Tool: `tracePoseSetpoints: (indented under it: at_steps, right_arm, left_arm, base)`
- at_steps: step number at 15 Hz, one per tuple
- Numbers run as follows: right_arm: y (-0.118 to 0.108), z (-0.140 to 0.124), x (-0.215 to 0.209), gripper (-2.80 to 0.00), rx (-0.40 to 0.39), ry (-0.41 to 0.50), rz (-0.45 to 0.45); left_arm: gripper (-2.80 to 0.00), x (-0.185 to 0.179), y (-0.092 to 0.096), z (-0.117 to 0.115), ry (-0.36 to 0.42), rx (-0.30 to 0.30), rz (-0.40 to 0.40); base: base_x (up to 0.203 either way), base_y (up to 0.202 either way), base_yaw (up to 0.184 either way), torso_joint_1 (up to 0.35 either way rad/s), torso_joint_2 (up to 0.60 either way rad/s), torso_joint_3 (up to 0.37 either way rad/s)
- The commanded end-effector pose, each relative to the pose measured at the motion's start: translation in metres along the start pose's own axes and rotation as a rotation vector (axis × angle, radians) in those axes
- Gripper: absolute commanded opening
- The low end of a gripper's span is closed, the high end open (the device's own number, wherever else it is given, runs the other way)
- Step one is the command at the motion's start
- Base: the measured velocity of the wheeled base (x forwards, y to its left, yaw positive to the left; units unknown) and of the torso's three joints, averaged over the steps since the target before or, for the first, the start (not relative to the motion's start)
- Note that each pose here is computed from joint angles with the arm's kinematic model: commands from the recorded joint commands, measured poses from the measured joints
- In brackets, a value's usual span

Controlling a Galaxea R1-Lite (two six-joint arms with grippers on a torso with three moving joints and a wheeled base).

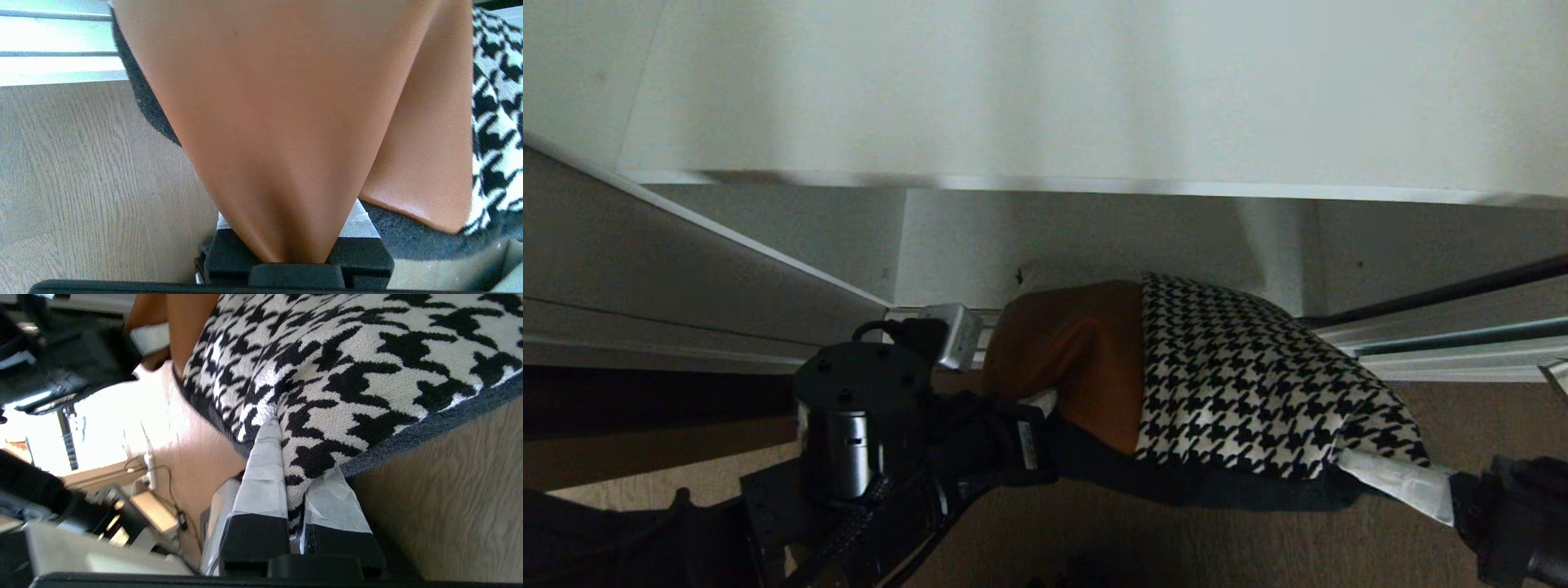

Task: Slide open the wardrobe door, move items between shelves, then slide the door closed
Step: Place the pillow on the higher shelf

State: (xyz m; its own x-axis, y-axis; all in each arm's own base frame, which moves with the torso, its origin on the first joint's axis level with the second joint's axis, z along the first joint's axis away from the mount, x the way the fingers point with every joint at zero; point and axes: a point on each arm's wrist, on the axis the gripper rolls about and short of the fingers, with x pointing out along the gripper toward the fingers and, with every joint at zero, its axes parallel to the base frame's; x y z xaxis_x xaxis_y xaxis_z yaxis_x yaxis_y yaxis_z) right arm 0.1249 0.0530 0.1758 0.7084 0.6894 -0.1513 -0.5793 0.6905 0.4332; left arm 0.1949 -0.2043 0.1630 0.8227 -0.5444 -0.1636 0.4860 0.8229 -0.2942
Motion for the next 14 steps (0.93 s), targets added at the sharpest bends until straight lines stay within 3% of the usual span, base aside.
tracePoseSetpoints:
  at_steps: [1, 14]
  right_arm:
    - [0.0067, 0.0021, -0.0103, -2.8, -0.011, -0.023, 0.017]
    - [0.007, 0.0004, -0.0113, -2.8, -0.01, -0.017, 0.019]
  left_arm:
    - [-2.8, 0.0011, 0.0001, -0.0001, -0.002, -0.002, 0.001]
    - [-2.8, 0.0021, 0.0016, -0.0035, 0.008, -0.001, 0.008]
  base:
    - [0.0, 0.0, 0.0, 0.0, 0.0, 0.0]
    - [0.0, 0.0, 0.0, 0.0, 0.0, 0.0]
